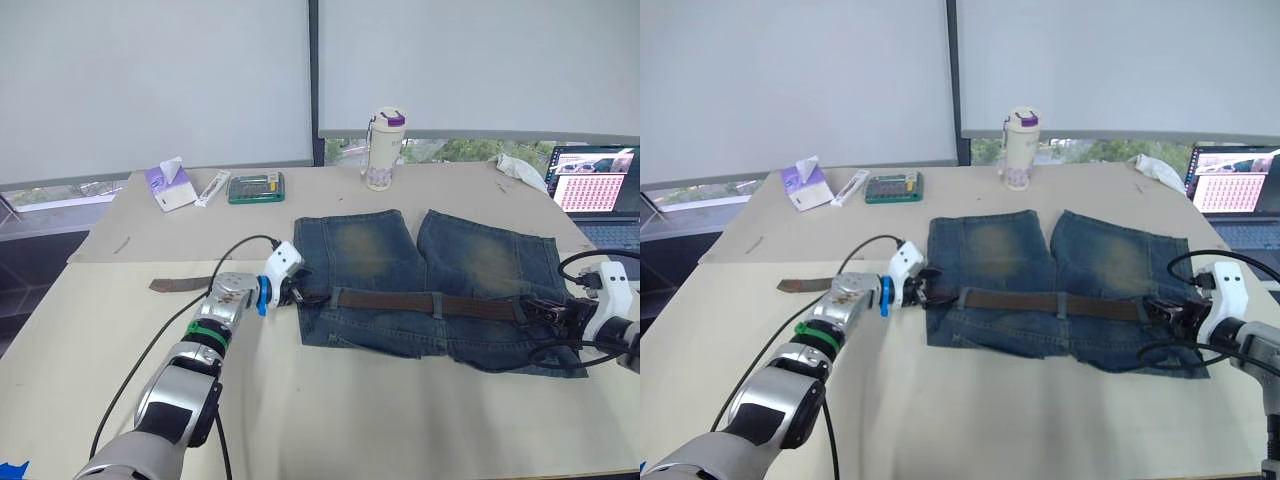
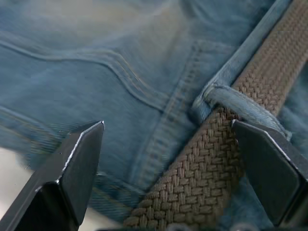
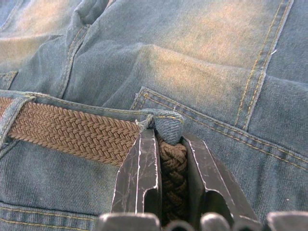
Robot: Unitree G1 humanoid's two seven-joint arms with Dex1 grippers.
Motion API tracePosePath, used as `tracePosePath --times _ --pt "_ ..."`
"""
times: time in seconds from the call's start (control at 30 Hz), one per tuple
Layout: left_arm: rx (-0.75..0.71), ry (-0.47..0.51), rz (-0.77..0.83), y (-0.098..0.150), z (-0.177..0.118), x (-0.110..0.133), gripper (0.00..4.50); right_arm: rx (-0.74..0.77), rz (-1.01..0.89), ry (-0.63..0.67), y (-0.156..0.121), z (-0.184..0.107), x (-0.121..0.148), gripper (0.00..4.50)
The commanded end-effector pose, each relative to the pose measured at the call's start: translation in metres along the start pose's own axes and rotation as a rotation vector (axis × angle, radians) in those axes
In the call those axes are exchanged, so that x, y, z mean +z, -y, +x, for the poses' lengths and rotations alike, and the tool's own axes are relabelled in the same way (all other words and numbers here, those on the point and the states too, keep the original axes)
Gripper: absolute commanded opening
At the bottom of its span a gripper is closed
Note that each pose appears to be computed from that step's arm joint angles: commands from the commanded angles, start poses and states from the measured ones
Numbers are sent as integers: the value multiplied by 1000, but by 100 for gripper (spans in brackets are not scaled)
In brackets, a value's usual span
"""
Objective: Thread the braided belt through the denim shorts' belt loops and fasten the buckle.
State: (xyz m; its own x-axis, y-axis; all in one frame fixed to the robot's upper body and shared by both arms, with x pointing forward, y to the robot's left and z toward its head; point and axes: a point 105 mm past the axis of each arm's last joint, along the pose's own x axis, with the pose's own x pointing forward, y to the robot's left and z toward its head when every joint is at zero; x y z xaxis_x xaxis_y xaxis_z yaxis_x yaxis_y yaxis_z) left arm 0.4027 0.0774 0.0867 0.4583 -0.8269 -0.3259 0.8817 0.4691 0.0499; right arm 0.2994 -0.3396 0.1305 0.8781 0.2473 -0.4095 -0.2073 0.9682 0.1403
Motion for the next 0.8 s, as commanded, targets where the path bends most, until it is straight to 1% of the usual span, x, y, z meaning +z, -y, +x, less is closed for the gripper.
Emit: tracePosePath --times 0.03,0.17,0.27,0.33,0.4,0.47,0.63,0.8 --pt "-49 3 -3 7 9 7 450 -2 -34 73 -3 -6 15 23" --pt "-87 27 -29 16 20 13 450 -1 -41 65 -4 -6 12 23" --pt "-76 59 -37 16 23 18 450 -1 -43 65 -5 -7 11 23" --pt "-86 56 -47 17 23 17 450 -3 -50 61 -5 -7 11 23" --pt "-123 16 -28 24 25 9 396 0 -55 58 -6 -7 10 23" --pt "-129 -1 -13 26 26 5 338 5 -58 60 -8 -7 10 23" --pt "-100 35 -18 21 24 10 171 18 -67 68 -13 -4 10 23" --pt "-19 74 -39 7 18 16 4 46 -73 82 -20 2 11 23"
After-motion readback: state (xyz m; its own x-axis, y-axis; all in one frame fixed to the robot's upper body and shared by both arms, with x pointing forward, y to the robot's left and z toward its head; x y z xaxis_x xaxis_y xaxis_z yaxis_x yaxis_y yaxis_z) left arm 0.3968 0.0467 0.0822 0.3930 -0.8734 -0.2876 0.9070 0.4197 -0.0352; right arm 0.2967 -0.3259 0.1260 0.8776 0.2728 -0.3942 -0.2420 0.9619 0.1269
